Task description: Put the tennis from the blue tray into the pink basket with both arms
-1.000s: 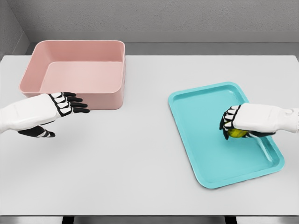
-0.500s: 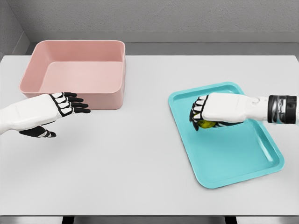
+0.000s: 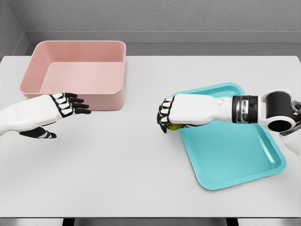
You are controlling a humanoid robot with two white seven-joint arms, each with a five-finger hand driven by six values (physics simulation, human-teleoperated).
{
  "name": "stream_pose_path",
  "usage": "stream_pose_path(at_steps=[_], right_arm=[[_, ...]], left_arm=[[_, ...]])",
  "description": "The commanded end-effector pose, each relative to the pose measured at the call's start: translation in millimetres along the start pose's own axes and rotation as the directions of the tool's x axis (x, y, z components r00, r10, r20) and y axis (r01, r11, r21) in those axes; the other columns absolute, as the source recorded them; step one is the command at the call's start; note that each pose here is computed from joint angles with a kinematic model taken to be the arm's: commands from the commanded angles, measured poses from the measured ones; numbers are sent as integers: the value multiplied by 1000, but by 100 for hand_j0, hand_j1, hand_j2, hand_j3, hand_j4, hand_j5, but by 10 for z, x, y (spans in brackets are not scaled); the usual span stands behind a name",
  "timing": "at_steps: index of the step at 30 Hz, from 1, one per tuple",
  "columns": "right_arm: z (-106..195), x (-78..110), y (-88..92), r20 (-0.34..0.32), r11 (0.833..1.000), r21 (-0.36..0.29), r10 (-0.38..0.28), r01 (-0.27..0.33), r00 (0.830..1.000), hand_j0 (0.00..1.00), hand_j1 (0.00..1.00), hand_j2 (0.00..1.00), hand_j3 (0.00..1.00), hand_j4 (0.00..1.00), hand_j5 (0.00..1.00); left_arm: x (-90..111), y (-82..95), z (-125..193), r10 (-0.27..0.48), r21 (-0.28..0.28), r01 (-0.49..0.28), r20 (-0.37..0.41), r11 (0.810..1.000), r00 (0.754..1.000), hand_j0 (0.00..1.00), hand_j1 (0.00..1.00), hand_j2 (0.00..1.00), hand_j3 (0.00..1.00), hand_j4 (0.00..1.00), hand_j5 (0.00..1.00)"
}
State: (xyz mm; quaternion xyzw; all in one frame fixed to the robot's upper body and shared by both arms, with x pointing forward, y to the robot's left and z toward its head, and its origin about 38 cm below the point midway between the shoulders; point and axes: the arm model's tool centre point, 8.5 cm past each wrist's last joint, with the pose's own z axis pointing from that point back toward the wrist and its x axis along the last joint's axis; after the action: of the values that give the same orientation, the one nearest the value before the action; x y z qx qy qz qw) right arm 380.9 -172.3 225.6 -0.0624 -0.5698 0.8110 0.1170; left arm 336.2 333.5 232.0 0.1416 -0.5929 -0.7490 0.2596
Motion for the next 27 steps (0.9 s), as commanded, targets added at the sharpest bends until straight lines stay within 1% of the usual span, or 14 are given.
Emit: stream_pose_path(at_steps=[1, 3, 4, 6, 8, 11, 13, 14, 16, 17, 22, 25, 27], right_arm=[[-174, 64, -25, 30, 1000, -22, -3, 3, 1000, 46, 46, 46, 46, 46, 46], [-305, 58, 12, 33, 1000, -19, -6, 7, 999, 46, 46, 46, 46, 46, 46], [-413, 74, 73, 44, 1000, -7, -16, 17, 999, 46, 46, 46, 46, 46, 46], [-553, 46, 137, 42, 999, 1, -32, 32, 999, 46, 46, 46, 46, 46, 46], [-662, 48, 194, 46, 999, 15, -41, 40, 998, 46, 46, 46, 46, 46, 46], [-806, -11, 312, 32, 997, 39, -68, 67, 997, 46, 46, 46, 46, 46, 46], [-839, -39, 387, 28, 995, 64, -81, 79, 996, 46, 46, 46, 46, 46, 46], [-934, -12, 417, 41, 994, 70, -92, 89, 995, 46, 46, 46, 46, 46, 46], [-938, -38, 412, 34, 994, 74, -88, 85, 996, 46, 46, 46, 46, 46, 46], [-936, -60, 437, 28, 993, 81, -92, 90, 995, 46, 46, 46, 46, 46, 46], [-994, -34, 477, 32, 992, 93, -91, 88, 995, 46, 46, 46, 46, 46, 46], [-999, -56, 486, 27, 991, 97, -94, 91, 995, 46, 46, 46, 46, 46, 46], [-1052, -26, 456, 38, 992, 87, -93, 90, 995, 46, 46, 46, 46, 46, 46]], left_arm=[[-5, 9, 6, 4, 4, -4, -2, 1000, 1000, 100, 100, 100, 100, 100, 100], [-8, 2, 6, 5, 2, -5, -3, 1000, 1000, 100, 100, 100, 100, 100, 100], [-8, 2, 6, 5, 2, -5, -3, 1000, 1000, 100, 100, 100, 100, 100, 100], [-13, 4, 9, 5, 3, -5, -5, 1000, 1000, 100, 100, 100, 100, 100, 100], [-16, -3, 12, 7, 2, -7, -6, 1000, 1000, 100, 100, 100, 100, 100, 100], [-14, 0, 13, 5, 1, -5, -5, 1000, 1000, 100, 100, 100, 100, 100, 100], [-12, -5, 14, 7, 0, -7, -5, 1000, 1000, 100, 100, 100, 100, 100, 100], [-12, -5, 14, 7, 0, -7, -5, 1000, 1000, 100, 100, 100, 100, 100, 100], [-17, -8, 15, 6, -1, -6, -7, 1000, 1000, 100, 100, 100, 100, 100, 100], [-21, -10, 17, 8, -1, -8, -8, 1000, 1000, 100, 100, 100, 100, 100, 100], [-18, -6, 19, 7, -1, -7, -7, 1000, 1000, 100, 100, 100, 100, 100, 100], [-19, -4, 22, 7, -2, -7, -7, 1000, 1000, 100, 100, 100, 100, 100, 100], [-16, -1, 24, 6, -3, -6, -7, 1000, 1000, 100, 100, 100, 100, 100, 100]])
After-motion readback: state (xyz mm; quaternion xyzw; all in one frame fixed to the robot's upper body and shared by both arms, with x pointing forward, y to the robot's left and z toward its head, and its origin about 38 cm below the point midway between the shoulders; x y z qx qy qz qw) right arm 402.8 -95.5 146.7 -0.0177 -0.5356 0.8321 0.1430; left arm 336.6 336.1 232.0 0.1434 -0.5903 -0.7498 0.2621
